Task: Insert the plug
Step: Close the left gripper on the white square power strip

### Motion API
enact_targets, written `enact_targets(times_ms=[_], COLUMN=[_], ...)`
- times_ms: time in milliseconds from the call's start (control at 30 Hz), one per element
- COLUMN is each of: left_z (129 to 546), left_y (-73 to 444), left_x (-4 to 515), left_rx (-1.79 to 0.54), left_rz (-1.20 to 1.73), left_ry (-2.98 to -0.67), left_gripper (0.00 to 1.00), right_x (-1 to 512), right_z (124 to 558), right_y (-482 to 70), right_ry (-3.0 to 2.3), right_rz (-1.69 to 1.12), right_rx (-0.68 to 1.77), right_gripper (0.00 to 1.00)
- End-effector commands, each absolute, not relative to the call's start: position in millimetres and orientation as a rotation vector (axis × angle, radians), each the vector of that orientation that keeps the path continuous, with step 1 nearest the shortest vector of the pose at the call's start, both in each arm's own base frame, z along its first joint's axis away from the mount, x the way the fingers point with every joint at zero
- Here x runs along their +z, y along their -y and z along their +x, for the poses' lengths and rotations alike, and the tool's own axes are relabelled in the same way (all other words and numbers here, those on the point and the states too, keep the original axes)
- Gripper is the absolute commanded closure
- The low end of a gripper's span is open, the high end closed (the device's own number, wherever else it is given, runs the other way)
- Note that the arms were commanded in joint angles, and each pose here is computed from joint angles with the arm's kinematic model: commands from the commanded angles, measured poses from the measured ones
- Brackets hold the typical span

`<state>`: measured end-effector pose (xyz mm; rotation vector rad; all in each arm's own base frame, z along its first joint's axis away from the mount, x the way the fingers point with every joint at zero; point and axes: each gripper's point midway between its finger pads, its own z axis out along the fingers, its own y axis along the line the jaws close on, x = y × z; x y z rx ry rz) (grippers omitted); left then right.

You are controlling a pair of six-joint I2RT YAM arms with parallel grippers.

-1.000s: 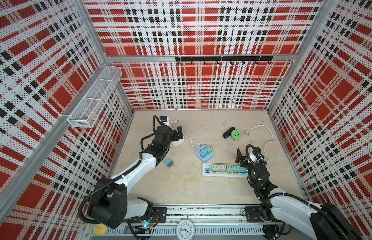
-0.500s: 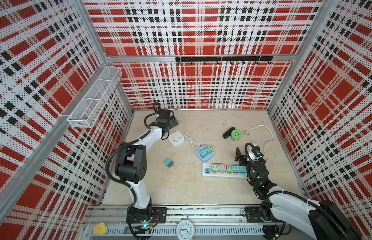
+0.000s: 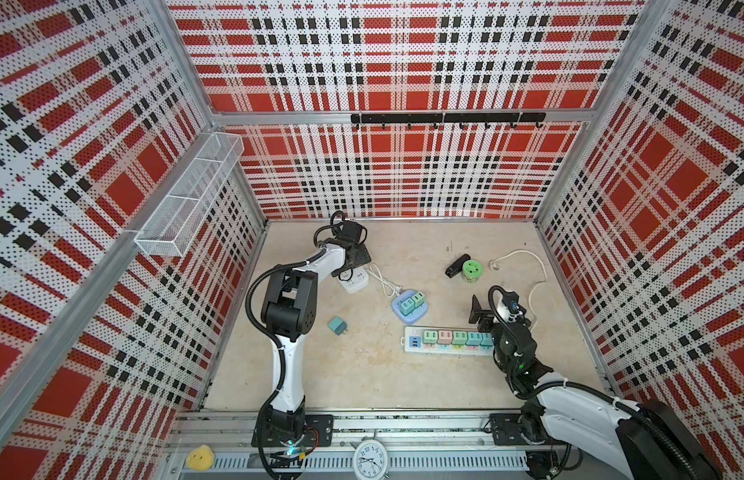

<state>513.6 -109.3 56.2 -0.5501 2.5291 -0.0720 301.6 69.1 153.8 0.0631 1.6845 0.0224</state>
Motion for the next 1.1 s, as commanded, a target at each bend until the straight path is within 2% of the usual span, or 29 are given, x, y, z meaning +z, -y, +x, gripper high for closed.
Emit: enact_targets(times_ms=[0, 200, 500, 700, 1067], left_z=[510, 491, 472, 462, 432], left_y=[104, 95, 92, 136, 150], left_x=[51, 46, 28, 28, 24], left_rx=[-0.017, 0.103, 0.130, 0.141, 0.200], left_rz=[-0.604, -0.618, -0.603, -0.409, -0.328], left_ry=[-2.548, -2.590, -2.642, -2.671, -2.684], left_gripper=[0.01, 0.01, 0.01, 0.01, 0.01], right_x=[172, 171, 172, 173, 172], right_z=[306, 308, 304, 301, 302], right_y=[-71, -73, -71, -69, -70], right_ry=[-1.634, -1.640, -1.634, -1.624, -1.632], right_rz=[0.074, 0.068, 0.074, 0.087, 0.080], right_rx=[0.042, 0.041, 0.051, 0.057, 0.057], right_gripper=[0.00, 0.00, 0.00, 0.00, 0.00])
